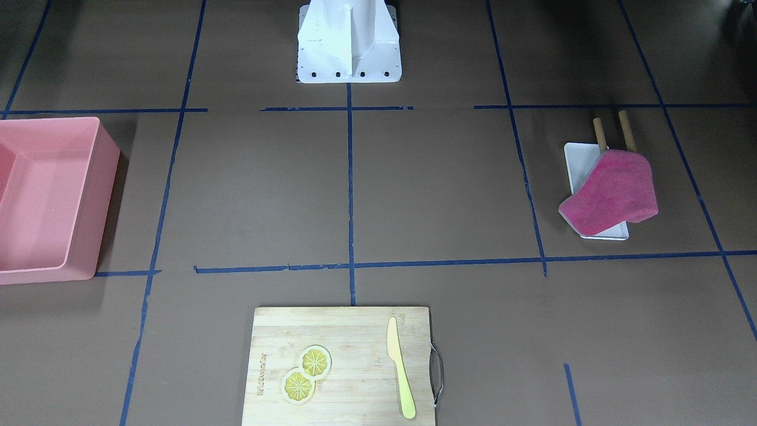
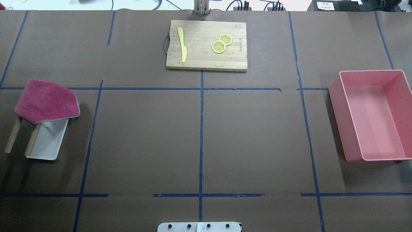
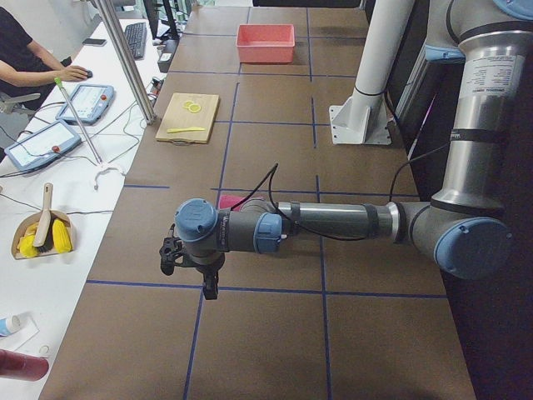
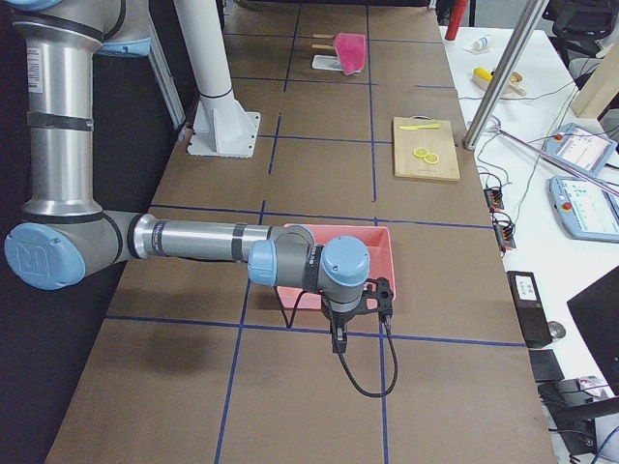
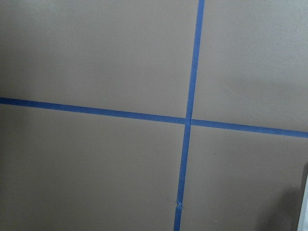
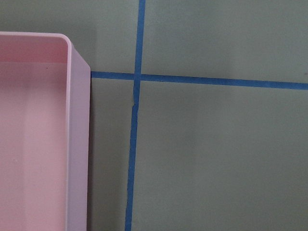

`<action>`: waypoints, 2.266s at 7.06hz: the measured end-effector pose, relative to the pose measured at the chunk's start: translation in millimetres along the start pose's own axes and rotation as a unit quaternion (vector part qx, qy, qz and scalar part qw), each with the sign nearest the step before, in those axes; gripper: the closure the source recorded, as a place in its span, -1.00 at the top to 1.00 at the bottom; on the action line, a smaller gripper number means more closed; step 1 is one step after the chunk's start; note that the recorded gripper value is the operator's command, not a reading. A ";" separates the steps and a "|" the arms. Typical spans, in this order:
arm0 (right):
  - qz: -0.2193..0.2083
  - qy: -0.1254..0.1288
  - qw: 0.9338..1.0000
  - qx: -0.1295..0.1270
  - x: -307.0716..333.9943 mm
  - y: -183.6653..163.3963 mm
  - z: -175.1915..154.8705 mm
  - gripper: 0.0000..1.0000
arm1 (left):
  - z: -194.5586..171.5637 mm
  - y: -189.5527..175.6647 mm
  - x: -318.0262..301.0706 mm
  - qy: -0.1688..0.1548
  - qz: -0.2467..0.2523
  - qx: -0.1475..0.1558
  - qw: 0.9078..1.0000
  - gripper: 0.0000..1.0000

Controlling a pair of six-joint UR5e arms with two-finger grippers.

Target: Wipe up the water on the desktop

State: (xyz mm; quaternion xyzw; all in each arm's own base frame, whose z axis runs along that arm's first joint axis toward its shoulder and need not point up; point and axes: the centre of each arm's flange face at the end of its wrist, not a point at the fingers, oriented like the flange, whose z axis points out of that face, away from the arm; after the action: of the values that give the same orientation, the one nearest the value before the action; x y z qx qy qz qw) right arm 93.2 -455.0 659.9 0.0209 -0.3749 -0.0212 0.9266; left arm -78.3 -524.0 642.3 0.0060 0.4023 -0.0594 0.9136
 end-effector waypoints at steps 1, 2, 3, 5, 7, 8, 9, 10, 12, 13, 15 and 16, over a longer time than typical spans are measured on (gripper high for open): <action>0.000 0.000 1.000 0.001 -0.4 -0.6 -0.6 1.00 | -2.1 -0.8 2.6 0.001 0.003 0.003 1.000 1.00; -0.001 0.000 1.000 0.002 -1.3 -1.2 -1.5 1.00 | -4.4 -2.1 6.9 0.003 0.008 0.006 1.000 1.00; -0.002 -0.001 1.000 0.003 -2.4 -2.1 -2.6 1.00 | -7.0 -4.3 11.5 0.005 0.015 0.011 1.000 1.00; -0.004 -0.001 1.000 0.005 -4.2 -4.1 -4.6 1.00 | -14.8 -10.3 24.6 0.010 0.041 0.040 0.998 1.00; -0.005 -0.002 1.000 0.006 -5.4 -5.3 -5.8 1.00 | -18.9 -19.6 49.6 0.016 0.053 0.055 0.997 1.00; -0.007 -0.003 1.000 0.008 -7.4 -6.0 -7.8 1.00 | -20.7 -24.6 61.6 0.018 0.061 0.058 0.996 1.00; -0.010 -0.003 1.000 0.011 -10.5 -6.5 -10.8 1.00 | -20.9 -27.3 70.7 0.025 0.068 0.058 0.996 1.00; -0.012 -0.003 1.000 0.014 -12.9 -6.9 -13.4 1.00 | -14.9 -27.3 83.9 0.040 0.072 0.049 0.995 1.00; -0.015 -0.002 1.000 0.017 -15.7 -6.2 -16.3 1.00 | -6.4 -23.5 114.1 0.085 0.039 0.034 0.995 1.00; -0.015 -0.002 1.000 0.017 -16.2 -5.7 -16.5 1.00 | -7.6 -20.9 125.9 0.114 0.019 0.030 0.993 1.00; -0.016 -0.002 1.000 0.018 -17.4 -5.4 -17.4 1.00 | 3.5 -15.2 150.0 0.143 0.021 0.014 0.989 0.99; -0.017 -0.002 1.000 0.019 -18.4 -5.3 -18.5 1.00 | 16.6 -10.4 163.4 0.149 0.032 0.001 0.988 0.98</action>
State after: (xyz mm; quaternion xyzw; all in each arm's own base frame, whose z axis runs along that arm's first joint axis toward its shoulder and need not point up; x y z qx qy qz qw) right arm 92.8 -458.9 633.6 0.0450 -0.3771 -0.0303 0.9246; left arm 42.0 -552.2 533.7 0.0284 0.5335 -0.0292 0.8448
